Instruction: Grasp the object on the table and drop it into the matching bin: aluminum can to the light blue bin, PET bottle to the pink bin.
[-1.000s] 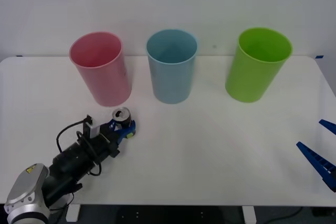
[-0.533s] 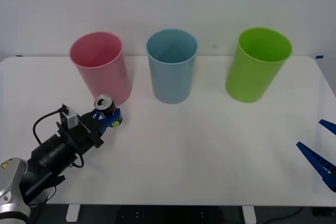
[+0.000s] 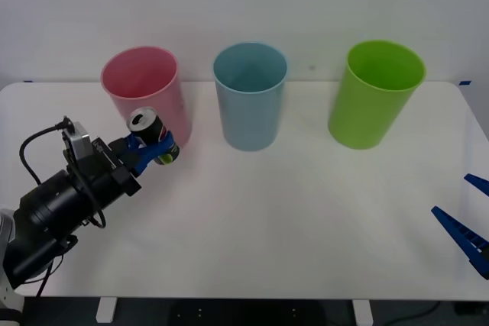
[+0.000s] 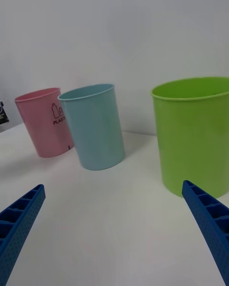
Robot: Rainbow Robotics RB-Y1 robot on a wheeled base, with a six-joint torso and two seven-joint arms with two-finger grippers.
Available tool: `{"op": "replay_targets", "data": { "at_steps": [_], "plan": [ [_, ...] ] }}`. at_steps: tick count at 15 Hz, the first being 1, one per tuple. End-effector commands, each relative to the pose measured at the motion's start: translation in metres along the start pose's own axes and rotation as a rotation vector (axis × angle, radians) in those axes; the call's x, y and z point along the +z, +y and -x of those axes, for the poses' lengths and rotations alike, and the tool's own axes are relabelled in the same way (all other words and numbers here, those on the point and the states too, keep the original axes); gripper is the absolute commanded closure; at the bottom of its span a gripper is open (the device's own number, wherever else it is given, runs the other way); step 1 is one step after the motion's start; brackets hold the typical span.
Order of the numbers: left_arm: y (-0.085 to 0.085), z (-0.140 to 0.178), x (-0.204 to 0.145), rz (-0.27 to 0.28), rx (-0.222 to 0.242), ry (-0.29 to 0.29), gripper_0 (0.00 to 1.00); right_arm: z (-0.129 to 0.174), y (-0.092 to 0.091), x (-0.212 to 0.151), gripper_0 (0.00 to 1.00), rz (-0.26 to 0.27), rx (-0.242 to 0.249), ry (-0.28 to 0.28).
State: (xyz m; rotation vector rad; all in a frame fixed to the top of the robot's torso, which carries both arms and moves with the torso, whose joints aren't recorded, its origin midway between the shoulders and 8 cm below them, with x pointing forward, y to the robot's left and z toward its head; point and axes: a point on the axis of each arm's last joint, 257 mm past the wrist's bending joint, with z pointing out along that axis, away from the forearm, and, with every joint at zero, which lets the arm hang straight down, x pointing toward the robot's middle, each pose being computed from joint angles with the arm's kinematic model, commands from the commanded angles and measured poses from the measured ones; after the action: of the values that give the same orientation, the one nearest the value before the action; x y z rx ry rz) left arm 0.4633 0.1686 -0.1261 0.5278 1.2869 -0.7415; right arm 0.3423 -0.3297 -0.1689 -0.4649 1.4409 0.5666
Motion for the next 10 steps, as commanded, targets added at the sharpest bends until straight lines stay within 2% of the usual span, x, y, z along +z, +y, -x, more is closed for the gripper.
{"op": "replay_targets", "data": {
  "at_steps": [1,5,10],
  "plan": [
    [-0.007,0.028,0.006,-0.013,-0.033,-0.015,1.00,0.000,0.000,0.000,0.00,0.000,0.000,0.000],
    [-0.015,0.065,0.023,-0.016,-0.052,-0.041,1.00,0.000,0.000,0.000,0.00,0.000,0.000,0.000],
    [-0.012,0.090,0.053,-0.029,-0.057,-0.018,1.00,0.000,0.000,0.000,0.00,0.000,0.000,0.000]
  ]
}}
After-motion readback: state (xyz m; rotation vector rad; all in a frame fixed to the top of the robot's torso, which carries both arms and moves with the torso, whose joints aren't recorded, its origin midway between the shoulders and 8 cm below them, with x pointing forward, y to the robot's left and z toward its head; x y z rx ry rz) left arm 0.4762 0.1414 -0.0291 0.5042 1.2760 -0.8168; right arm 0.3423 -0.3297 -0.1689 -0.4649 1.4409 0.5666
